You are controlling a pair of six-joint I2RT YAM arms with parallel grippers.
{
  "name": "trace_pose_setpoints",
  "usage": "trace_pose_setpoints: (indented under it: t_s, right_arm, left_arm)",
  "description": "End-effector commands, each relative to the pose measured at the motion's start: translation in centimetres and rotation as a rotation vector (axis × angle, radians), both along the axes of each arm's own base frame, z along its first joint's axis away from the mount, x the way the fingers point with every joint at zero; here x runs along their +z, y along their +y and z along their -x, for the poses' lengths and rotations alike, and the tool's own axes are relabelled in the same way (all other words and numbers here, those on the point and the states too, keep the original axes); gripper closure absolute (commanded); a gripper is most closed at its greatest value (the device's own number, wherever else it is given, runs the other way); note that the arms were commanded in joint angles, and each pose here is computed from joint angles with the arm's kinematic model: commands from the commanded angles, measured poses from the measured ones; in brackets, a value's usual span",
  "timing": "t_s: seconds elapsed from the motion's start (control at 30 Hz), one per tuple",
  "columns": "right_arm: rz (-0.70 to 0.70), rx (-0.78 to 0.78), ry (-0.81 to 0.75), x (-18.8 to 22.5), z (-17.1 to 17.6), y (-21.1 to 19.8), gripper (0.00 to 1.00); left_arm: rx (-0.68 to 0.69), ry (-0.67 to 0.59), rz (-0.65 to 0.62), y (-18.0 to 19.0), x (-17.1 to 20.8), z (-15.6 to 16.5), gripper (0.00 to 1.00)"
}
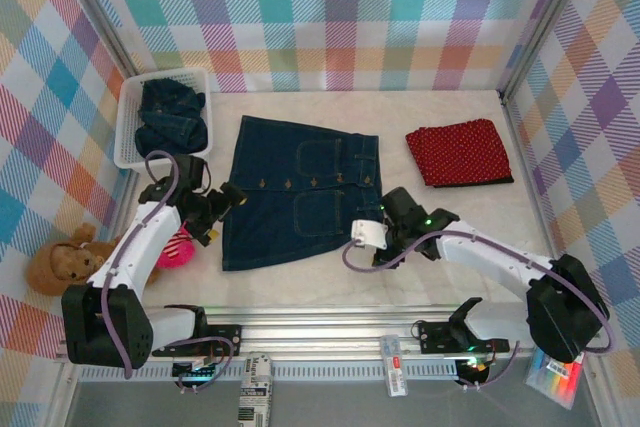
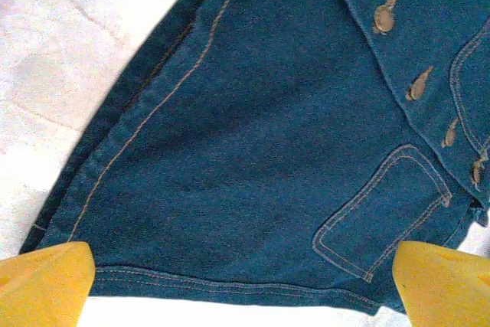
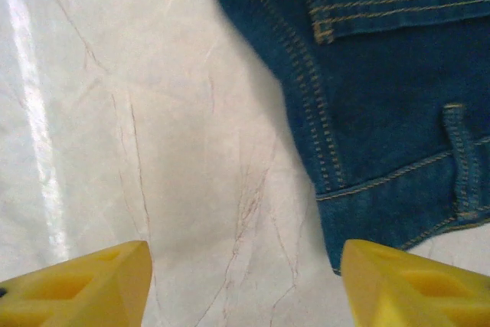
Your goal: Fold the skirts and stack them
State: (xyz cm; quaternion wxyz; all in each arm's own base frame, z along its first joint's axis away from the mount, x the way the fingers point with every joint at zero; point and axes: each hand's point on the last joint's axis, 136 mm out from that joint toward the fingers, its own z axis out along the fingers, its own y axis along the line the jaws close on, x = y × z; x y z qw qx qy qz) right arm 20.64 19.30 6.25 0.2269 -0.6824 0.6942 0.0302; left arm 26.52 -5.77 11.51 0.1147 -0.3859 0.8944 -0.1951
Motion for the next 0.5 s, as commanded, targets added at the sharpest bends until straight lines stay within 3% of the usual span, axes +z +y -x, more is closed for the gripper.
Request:
trace_pose_setpoints:
  t_s: [0.0, 0.33, 0.47]
  right_arm:
    - [0.104, 0.149, -0.214, -1.0, -2.9, -0.2, 0.39]
    - [0.132, 0.136, -0.376, -1.6, -6.9, 1.0, 0.46]
    - [0.144, 0.173, -0.369, -1.9, -6.6, 1.0, 0.47]
  left_arm:
    - [0.070, 0.077, 0.005, 0.7, -1.5, 2.2, 0.00]
    - [0.116, 0.100, 0.009, 1.1, -2.7, 4.1, 0.00]
    - [0.125, 0.128, 0.018, 1.0, -3.3, 4.8, 0.01]
